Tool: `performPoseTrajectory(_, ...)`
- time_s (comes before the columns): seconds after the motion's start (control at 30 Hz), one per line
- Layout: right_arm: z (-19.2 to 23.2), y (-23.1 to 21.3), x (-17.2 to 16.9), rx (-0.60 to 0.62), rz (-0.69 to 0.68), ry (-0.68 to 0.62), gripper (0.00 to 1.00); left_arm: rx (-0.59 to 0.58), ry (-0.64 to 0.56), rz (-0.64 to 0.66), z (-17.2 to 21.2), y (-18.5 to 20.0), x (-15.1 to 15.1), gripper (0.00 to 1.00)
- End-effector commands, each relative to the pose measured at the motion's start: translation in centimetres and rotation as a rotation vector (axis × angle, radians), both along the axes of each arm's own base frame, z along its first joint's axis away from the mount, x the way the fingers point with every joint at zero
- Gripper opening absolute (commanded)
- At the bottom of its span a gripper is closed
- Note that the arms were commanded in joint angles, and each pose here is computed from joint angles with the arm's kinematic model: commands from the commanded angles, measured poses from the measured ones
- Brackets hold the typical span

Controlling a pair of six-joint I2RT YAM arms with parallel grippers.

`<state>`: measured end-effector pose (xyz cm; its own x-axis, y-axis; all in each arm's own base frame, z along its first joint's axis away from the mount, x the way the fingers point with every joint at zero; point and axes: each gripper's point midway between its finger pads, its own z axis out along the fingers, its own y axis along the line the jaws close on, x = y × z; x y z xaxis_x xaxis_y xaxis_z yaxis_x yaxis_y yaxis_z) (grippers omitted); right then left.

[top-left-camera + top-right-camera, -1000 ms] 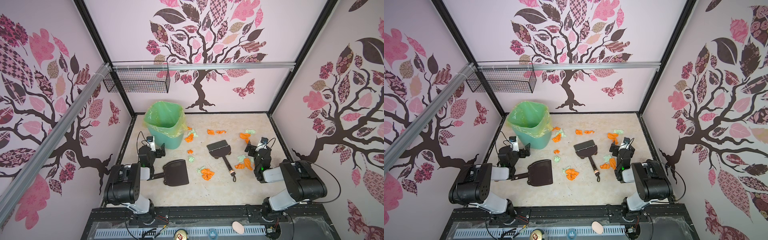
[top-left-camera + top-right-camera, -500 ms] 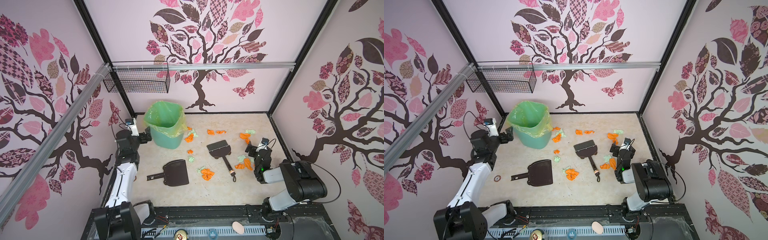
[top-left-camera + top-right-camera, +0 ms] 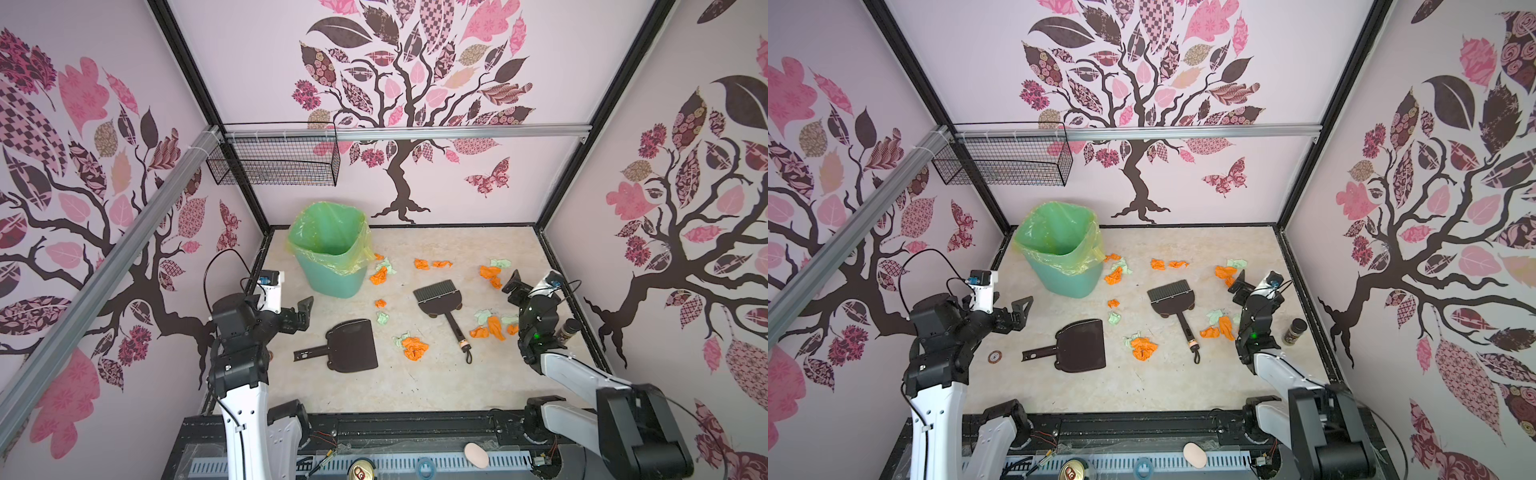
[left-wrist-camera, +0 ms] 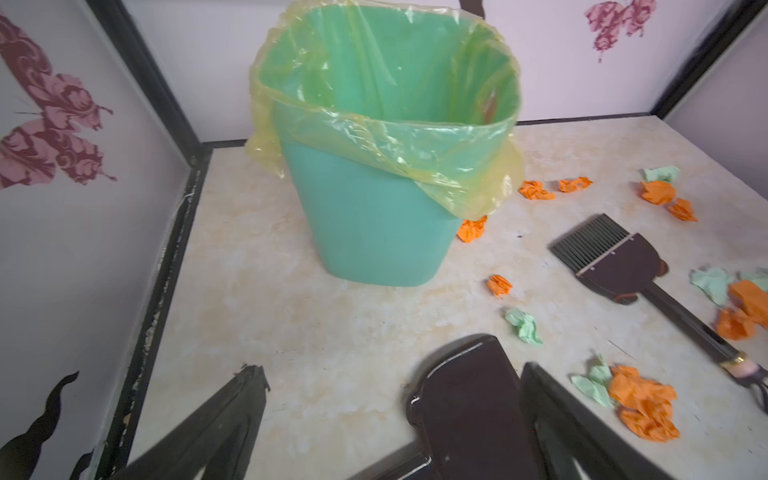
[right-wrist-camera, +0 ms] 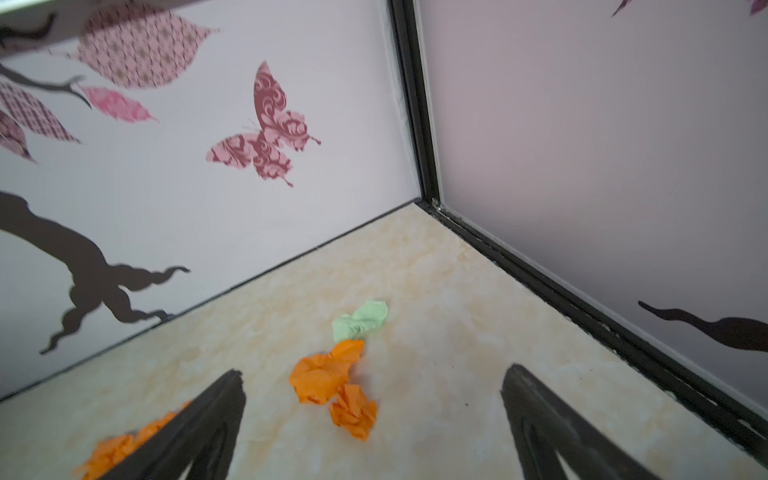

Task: Sweep away the paper scraps from the table
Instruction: 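Grasp the brush handle with the right gripper while the left arm rises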

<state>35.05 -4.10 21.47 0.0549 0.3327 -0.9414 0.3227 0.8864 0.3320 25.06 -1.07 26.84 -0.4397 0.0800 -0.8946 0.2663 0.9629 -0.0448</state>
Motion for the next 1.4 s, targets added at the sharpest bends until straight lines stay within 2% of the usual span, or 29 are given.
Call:
performPoseTrajectory(0.0, -1.4, 2.9, -0.8, 0.077, 0.170, 0.158, 1.00, -0.057, 0.013, -0.195, 1.3, -3.4, -1.9, 0.97)
performPoseTrajectory(0.03, -1.0, 4.0, -0.9, 0.091, 0.233, 0.190, 0.99, -0.071, 0.011, -0.226, 1.5, -3.9, -2.0, 0.97)
performPoseTrajectory(0.1, -1.2, 5.9, -1.0, 0.094, 0.331, 0.301, 0.91, -0.099, 0.020, -0.257, 1.4, -4.3, -1.9, 0.97)
performPoseTrajectory(0.17, -2.3, 7.8, -1.6, 0.049, 0.367, 0.477, 0.89, -0.124, 0.043, -0.274, 0.9, -4.4, -1.3, 0.96)
performPoseTrajectory(0.33, -5.4, 13.4, -4.4, -0.116, 0.452, 0.812, 0.94, -0.156, 0.092, -0.266, -0.2, -4.1, -0.3, 0.95)
performPoseTrajectory(0.43, -8.8, 16.5, -6.0, -0.105, 0.564, 0.987, 0.93, -0.152, 0.096, -0.274, -0.7, -4.3, -0.6, 0.95)
performPoseTrajectory(0.53, -11.7, 16.9, -6.6, -0.122, 0.577, 1.103, 0.87, -0.140, 0.096, -0.274, -1.2, -4.3, -1.1, 0.96)
performPoseTrajectory(0.73, -14.7, 18.9, -6.9, -0.095, 0.682, 1.163, 0.79, -0.129, 0.140, -0.296, -3.3, -4.7, -2.1, 0.96)
performPoseTrajectory(1.13, -18.3, 20.6, -7.4, -0.145, 0.731, 1.255, 0.68, -0.124, 0.201, -0.294, -6.3, -4.4, -2.0, 0.96)
performPoseTrajectory(1.37, -19.6, 20.3, -7.4, -0.176, 0.714, 1.289, 0.50, -0.139, 0.211, -0.293, -6.3, -4.3, -1.5, 0.96)
